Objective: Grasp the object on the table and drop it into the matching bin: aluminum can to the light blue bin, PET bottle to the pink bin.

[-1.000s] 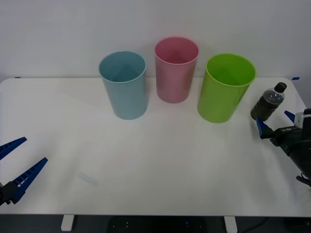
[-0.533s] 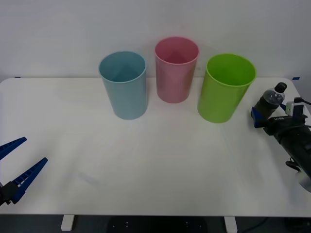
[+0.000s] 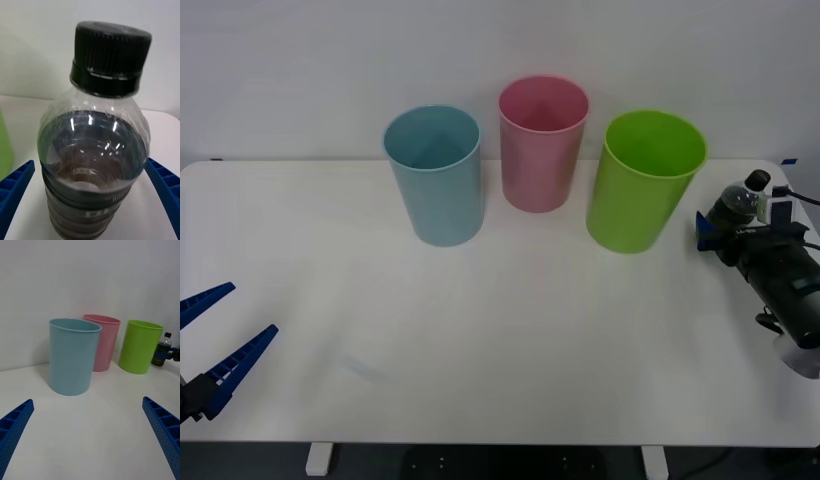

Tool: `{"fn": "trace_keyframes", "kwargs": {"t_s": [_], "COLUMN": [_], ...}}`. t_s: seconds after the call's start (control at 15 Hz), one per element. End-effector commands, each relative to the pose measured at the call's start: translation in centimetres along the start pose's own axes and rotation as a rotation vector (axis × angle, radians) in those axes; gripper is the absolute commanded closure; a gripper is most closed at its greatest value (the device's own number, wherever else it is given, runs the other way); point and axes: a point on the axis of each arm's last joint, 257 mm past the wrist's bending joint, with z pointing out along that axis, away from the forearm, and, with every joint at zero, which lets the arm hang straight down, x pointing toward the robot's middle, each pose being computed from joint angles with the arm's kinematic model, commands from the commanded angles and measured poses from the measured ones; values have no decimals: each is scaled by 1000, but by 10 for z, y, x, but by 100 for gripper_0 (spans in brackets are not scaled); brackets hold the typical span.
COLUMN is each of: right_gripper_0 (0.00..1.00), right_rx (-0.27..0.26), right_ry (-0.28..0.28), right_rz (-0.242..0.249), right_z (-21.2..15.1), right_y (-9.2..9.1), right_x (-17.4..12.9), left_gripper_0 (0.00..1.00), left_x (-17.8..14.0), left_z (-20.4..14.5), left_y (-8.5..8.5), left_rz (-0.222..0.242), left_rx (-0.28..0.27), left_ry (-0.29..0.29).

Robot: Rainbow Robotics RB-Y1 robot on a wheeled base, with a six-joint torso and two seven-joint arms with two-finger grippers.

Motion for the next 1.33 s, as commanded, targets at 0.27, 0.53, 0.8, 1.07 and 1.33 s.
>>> {"fn": "trace_keyframes", "kwargs": {"t_s": [0.27, 0.53, 0.8, 1.07, 1.33], "right_gripper_0": [0, 100, 100, 100, 100], "right_rx": [3, -6, -19, -28, -38], "right_ry": [6, 1, -2, -21, -88], "right_rz": [-3, 3, 1, 2, 21], "right_z": [1, 1, 2, -5, -38], "right_y": [3, 6, 11, 8, 6], "right_x": [2, 1, -1, -4, -20], "left_gripper_0": [0, 0, 0, 0, 0], "left_x": [0, 0, 0, 0, 0], "left_z": [0, 0, 0, 0, 0], "left_y": [0, 0, 0, 0, 0], "left_rz": [0, 0, 0, 0, 0], "left_rx": [0, 0, 0, 0, 0], "left_ry": [0, 0, 0, 0, 0]}}
